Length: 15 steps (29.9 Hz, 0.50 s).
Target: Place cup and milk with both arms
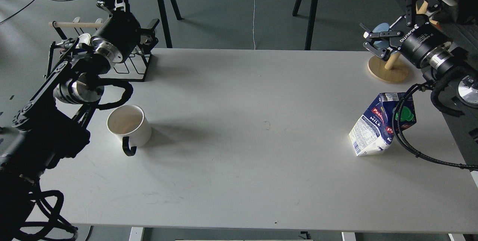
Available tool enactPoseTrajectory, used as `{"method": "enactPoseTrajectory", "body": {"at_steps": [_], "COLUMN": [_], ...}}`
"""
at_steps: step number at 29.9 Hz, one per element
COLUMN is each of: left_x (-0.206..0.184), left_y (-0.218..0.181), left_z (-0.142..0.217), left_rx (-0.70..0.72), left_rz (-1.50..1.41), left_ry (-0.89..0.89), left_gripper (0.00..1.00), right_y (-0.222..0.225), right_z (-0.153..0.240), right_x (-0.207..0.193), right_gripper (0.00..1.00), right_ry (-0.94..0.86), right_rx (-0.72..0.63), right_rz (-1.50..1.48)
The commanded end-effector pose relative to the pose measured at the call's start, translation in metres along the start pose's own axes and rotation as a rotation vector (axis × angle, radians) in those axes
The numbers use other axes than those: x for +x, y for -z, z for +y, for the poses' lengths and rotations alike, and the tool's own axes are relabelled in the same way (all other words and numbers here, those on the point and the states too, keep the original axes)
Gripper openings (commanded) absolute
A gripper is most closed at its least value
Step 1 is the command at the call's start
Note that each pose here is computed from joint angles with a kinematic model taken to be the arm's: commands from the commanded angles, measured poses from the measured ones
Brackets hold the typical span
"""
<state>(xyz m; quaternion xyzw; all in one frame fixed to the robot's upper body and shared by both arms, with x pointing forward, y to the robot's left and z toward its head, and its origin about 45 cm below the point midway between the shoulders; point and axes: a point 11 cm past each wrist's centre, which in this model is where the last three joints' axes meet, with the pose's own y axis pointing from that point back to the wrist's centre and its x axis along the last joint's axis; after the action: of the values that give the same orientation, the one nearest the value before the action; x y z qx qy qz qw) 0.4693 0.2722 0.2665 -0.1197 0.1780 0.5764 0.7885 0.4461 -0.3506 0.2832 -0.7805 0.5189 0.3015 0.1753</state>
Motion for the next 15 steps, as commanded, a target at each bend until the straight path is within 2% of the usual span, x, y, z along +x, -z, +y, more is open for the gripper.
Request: {"method": "enactPoseTrajectory", "body": {"at_steps": [1, 15], "left_x": [-0.003, -0.003], "left_y": [-0.005, -0.037], "left_z": [-0.003, -0.009], "left_rx": [-0.008, -0.056], "left_rz": [-0.006, -0.025], "left_ry": [0.005, 0.01], "left_gripper": [1.0, 1.0], "right_y": [0.0, 0.005], "right_z": [-0.001, -0.002], "right_x": [-0.002, -0.003], "right_gripper": [0.99, 0.99], "right_ry": [0.005, 0.013], "right_rx": [0.003, 0.027], "right_rz": [-0.002, -0.003]}}
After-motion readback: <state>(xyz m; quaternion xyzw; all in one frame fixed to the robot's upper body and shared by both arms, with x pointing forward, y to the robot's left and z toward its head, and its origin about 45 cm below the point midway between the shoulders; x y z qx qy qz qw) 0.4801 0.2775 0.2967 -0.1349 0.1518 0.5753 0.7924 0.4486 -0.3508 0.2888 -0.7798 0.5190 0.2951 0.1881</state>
